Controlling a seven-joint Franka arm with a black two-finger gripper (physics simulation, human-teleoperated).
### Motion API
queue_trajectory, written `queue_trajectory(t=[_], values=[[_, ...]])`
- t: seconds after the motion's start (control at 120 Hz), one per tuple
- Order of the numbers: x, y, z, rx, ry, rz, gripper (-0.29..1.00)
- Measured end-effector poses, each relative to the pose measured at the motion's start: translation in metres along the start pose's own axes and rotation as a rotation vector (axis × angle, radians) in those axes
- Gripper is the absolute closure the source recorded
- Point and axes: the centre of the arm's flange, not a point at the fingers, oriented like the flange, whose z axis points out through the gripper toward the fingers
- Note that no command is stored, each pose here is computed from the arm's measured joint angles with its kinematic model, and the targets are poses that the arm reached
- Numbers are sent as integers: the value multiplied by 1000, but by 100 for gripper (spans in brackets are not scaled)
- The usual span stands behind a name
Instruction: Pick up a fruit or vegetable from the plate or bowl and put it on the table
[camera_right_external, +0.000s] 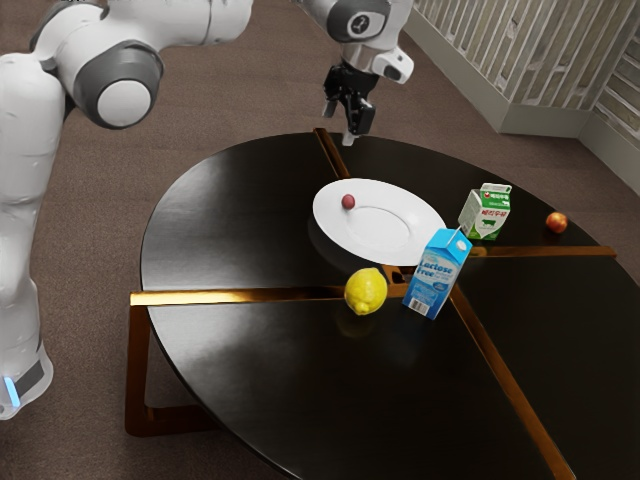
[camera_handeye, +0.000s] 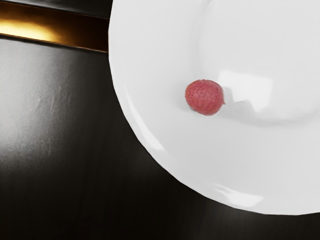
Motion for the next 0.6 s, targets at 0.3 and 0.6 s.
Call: queue_trajectory(t=[0.3, 0.6], values=[[8, 5, 63, 66, -38, 4, 0], [25, 5, 92, 117, -32, -9, 0]])
